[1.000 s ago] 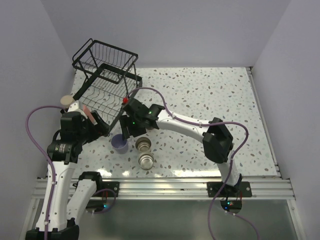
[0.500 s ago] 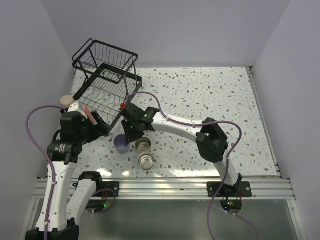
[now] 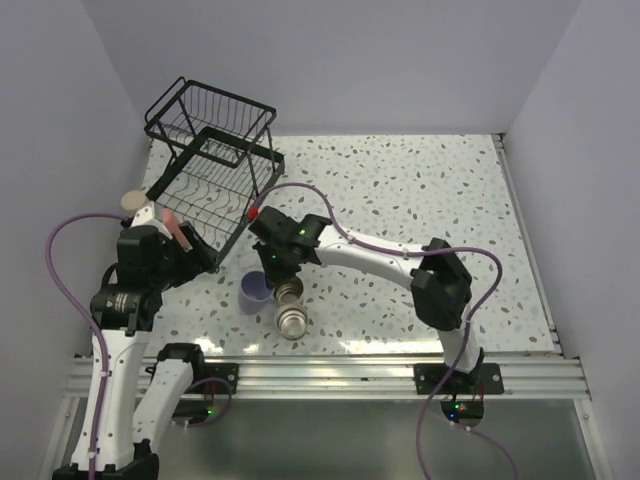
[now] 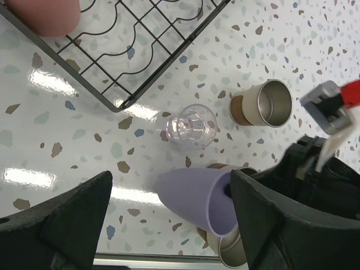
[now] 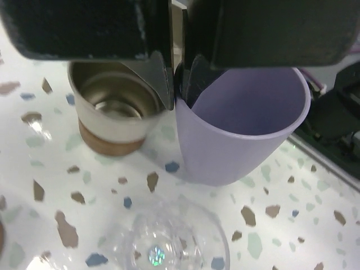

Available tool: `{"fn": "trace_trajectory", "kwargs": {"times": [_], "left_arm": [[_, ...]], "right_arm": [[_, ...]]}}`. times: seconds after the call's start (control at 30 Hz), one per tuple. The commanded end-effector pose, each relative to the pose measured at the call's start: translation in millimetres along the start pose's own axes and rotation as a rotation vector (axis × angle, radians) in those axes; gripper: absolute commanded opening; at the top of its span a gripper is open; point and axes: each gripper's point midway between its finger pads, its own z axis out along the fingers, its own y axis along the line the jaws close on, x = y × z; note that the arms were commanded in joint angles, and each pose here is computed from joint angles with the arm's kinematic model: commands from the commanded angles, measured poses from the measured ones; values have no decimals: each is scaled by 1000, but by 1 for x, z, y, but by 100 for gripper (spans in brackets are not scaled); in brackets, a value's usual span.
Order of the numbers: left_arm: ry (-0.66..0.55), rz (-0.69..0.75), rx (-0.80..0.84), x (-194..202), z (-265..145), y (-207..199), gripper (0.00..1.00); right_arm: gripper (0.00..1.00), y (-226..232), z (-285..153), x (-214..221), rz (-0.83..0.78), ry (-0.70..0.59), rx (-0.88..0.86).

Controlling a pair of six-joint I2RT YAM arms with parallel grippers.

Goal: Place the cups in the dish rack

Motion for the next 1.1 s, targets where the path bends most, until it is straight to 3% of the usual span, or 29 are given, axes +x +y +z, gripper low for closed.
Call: {"fn": "trace_trajectory", "kwargs": {"times": [0.0, 0.13, 0.27, 0.4, 0.47, 0.53, 0.63, 0.7, 0.77, 0.87, 0.97, 1.07], "left_arm": [[-52, 38, 14, -15, -15, -6, 89], [-80, 58, 3, -24, -22, -6, 91], [-84, 76, -74, -30, -19, 6, 100], [-155, 87, -150, -52, -21, 14, 100], [-218, 129, -91, -68, -32, 0, 100], [-371, 108, 10, -101, -61, -24, 100], [-580, 148, 284, -117, -116, -68, 100], [-556, 134, 314, -114, -120, -73, 100], [-417, 121, 254, -100, -98, -66, 100], [-324, 101, 194, -92, -84, -59, 100], [-396, 76, 197, -99, -96, -57, 100], [-362, 90, 259, -92, -100, -68, 100]], "right_arm": [[0, 11, -76, -29, -17, -162, -95], [0, -25, -115, -34, 88, -218, -124], [0, -54, -182, -39, 138, -332, -157], [0, -80, -232, -36, 178, -417, -155], [0, -95, -246, -34, 224, -439, -146], [0, -100, -264, -31, 249, -470, -167], [0, -99, -275, -25, 261, -480, -181], [0, -96, -280, -25, 271, -483, -197], [0, -90, -283, -27, 269, -478, -222], [0, -77, -298, -35, 254, -497, -282], [0, -52, -315, -45, 239, -511, -415], [0, -31, -324, -55, 253, -524, -549]]}}
